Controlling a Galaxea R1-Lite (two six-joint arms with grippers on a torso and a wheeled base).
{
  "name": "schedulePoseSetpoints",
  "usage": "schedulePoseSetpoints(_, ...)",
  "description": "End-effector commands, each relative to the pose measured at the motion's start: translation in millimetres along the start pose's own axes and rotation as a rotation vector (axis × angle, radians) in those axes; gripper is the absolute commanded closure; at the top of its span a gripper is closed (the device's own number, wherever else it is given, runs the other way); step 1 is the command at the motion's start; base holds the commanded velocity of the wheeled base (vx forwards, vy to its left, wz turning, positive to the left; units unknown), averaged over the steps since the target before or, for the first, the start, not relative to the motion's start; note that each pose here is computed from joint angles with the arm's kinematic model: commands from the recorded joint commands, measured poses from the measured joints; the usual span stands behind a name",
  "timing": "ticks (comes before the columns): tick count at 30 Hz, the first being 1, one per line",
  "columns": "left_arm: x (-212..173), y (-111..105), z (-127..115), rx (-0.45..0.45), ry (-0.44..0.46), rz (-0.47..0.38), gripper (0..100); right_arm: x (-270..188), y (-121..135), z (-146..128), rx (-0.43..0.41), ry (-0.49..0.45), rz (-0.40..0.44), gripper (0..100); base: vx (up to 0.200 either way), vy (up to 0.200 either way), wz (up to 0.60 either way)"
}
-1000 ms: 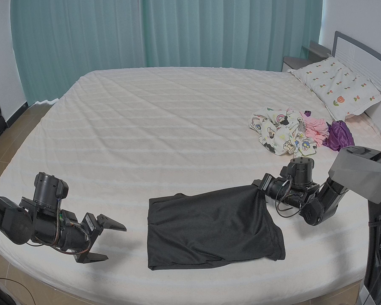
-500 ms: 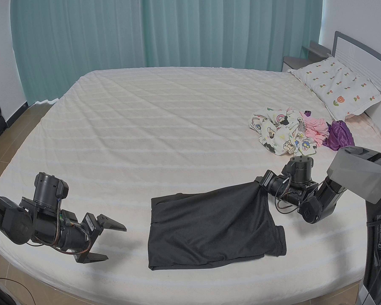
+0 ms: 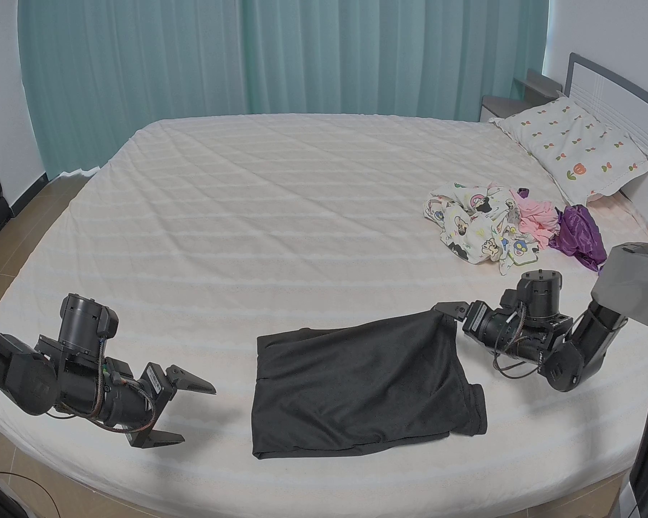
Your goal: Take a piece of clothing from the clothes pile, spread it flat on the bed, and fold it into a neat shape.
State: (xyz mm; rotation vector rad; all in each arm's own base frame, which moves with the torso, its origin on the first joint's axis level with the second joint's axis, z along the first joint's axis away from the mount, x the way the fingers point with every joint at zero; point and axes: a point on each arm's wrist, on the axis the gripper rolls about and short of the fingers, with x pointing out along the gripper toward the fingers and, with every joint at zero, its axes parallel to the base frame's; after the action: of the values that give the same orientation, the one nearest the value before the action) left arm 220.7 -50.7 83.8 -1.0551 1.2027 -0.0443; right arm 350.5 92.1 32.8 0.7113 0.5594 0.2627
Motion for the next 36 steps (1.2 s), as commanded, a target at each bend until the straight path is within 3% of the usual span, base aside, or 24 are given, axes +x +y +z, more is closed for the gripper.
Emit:
schedulePoseSetpoints(1, 1, 1, 0, -0.002, 0.002, 0.004, 0, -56, 16, -7, -0.017, 0.052, 0.045, 0, 0.000, 0.000, 0.00)
schedulePoseSetpoints(5, 1, 0, 0, -0.001, 0.003, 0.004, 0, -95, 16, -29, -0.041, 0.167, 0.086, 0, 0.000, 0.000, 0.00)
schedulePoseSetpoints(10, 1, 0, 0, -0.003, 0.003, 0.004, 0, -115, 18, -48, -0.064, 0.237, 0.095, 0, 0.000, 0.000, 0.00)
schedulePoseSetpoints(21, 1, 0, 0, -0.003, 0.003, 0.004, 0, -101, 3, -70, -0.085, 0.344, 0.034, 0, 0.000, 0.000, 0.00)
schedulePoseSetpoints(33, 1, 0, 0, -0.002, 0.003, 0.003, 0, -99, -5, -77, -0.100, 0.377, 0.009, 0, 0.000, 0.000, 0.00)
schedulePoseSetpoints(34, 1, 0, 0, -0.002, 0.003, 0.003, 0, -99, -4, -76, -0.100, 0.376, 0.010, 100, 0.000, 0.000, 0.00)
schedulePoseSetpoints(36, 1, 0, 0, -0.002, 0.003, 0.003, 0, -102, -4, -76, -0.101, 0.373, 0.012, 100, 0.000, 0.000, 0.00)
